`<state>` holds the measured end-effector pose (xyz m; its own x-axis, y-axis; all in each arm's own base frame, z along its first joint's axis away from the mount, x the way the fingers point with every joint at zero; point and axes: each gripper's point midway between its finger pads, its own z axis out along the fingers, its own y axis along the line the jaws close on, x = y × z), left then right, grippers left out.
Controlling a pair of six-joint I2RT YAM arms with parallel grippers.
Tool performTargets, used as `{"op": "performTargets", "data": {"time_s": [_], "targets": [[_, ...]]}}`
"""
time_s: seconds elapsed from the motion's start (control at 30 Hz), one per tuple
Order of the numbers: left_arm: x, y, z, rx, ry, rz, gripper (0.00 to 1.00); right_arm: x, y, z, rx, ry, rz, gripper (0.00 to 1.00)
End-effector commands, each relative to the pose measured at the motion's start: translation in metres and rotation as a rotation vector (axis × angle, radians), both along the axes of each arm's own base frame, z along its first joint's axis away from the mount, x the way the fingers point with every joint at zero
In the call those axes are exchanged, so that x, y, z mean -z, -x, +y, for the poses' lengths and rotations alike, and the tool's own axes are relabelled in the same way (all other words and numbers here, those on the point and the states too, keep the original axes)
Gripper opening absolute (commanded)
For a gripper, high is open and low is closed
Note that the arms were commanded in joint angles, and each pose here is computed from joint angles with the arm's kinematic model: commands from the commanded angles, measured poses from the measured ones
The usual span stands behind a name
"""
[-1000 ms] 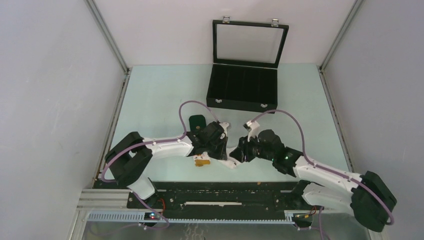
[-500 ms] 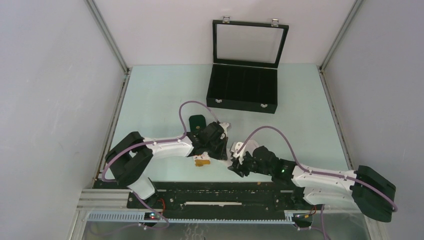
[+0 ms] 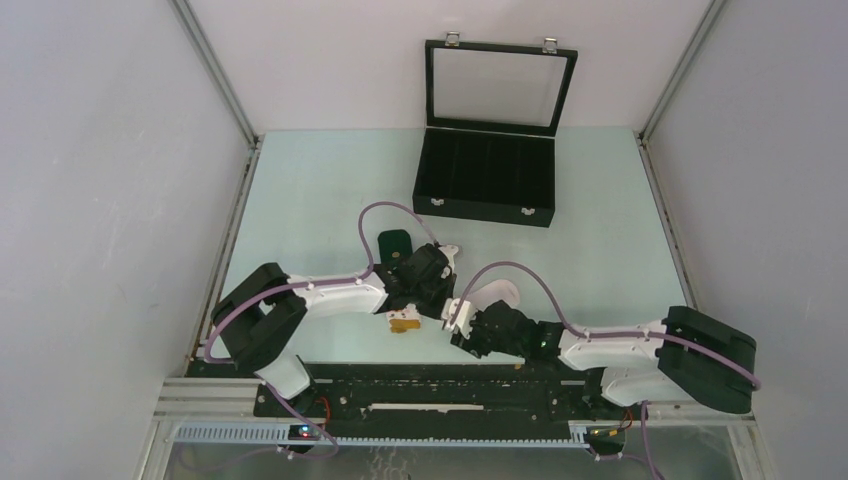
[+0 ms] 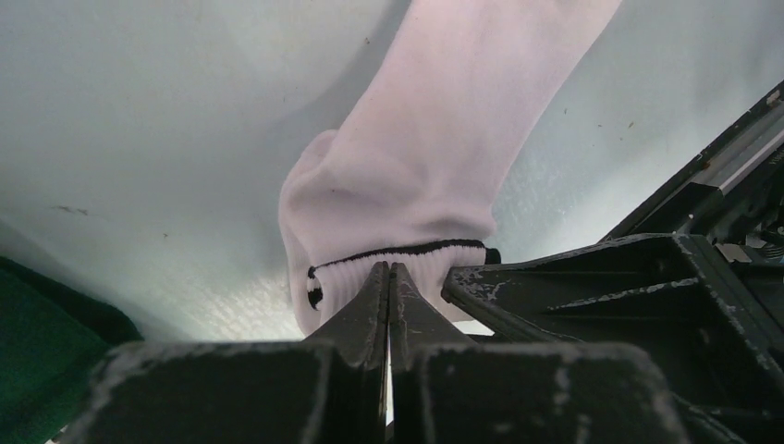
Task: Roll the socks
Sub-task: Roll a pair of socks at the center of the board.
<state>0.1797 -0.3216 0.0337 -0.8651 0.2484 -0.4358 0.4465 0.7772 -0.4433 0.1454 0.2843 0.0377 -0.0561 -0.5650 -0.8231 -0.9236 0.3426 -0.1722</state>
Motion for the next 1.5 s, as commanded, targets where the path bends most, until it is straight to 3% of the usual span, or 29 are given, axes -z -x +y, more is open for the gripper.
{"op": "performTargets", "data": {"time_s": [0.0,0.13,0.43,0.57,1.0,1.47], "targets": [[0.027,0.026,0.02,0.029,-0.095,0.086,0.0,-0.015,-0.011,0.017,0.004,-0.022,-0.082,0.5],[0.026,0.025,0.019,0.025,-0.094,0.085,0.0,-0.002,-0.012,0.015,0.019,0.044,-0.072,0.44],[0.025,0.024,0.019,0.022,-0.091,0.08,0.0,0.025,-0.012,0.008,0.082,0.148,0.019,0.2],[0.02,0.023,0.02,0.02,-0.085,0.065,0.0,0.034,-0.007,0.005,0.097,0.163,0.071,0.0],[-0.03,-0.004,0.033,-0.105,-0.016,-0.082,0.0,0.037,0.009,-0.003,0.189,0.106,0.303,0.0],[-0.052,-0.01,0.044,-0.128,0.02,-0.111,0.0,0.025,-0.004,-0.015,0.387,-0.174,0.71,0.0]]}}
